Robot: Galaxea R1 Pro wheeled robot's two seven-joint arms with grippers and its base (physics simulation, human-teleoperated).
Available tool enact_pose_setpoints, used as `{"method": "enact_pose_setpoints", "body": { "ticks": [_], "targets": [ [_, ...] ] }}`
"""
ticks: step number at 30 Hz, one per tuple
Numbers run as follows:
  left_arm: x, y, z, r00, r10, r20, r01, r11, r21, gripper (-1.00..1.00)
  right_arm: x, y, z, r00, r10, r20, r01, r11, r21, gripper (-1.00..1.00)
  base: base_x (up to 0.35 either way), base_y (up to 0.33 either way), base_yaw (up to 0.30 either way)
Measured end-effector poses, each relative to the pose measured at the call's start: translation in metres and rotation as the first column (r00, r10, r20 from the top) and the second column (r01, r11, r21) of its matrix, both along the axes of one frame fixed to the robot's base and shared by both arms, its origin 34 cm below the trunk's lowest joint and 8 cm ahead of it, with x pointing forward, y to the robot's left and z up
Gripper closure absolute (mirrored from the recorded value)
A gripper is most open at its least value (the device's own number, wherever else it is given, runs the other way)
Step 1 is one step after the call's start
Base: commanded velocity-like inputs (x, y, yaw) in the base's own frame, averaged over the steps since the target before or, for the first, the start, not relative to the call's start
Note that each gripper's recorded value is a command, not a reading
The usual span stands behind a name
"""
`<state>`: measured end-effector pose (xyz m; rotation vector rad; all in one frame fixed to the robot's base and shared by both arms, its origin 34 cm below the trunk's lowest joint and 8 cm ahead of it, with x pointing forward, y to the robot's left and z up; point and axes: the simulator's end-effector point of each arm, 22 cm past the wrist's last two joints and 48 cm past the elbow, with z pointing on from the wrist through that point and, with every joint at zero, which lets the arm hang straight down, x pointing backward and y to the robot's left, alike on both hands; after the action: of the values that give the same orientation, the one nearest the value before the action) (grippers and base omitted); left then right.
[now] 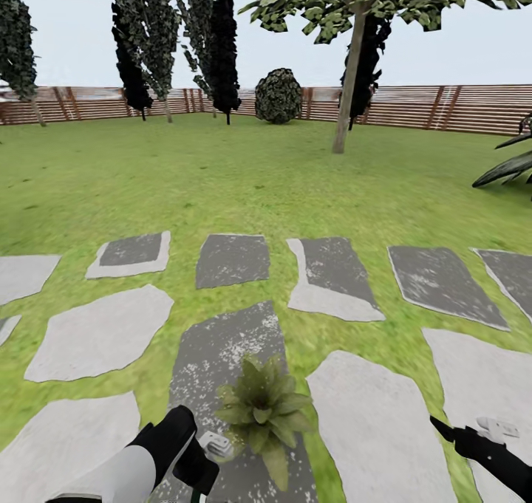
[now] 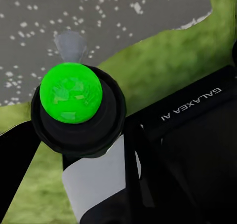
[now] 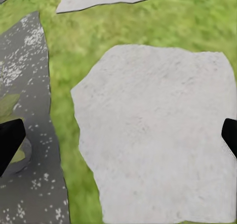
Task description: Pick up the pesticide atomizer in the garden and spray insectifuge to fully cover both potted plants in the garden.
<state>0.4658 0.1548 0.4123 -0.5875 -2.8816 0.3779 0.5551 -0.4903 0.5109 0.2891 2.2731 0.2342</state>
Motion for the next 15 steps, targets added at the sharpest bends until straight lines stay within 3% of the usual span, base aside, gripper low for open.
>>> {"method": "enact_pose_setpoints", "body": {
  "ticks": [15],
  "targets": [
    [0.0002, -0.0002, 0.0, 1.0, 0.001, 0.001, -0.001, 1.0, 0.0, 1.0, -0.0004, -0.0014, 0.0004, 1.0, -0.002, 0.0, 0.002, 1.0, -0.001, -1.0, 0.0, -0.322, 0.02]
  ]
}}
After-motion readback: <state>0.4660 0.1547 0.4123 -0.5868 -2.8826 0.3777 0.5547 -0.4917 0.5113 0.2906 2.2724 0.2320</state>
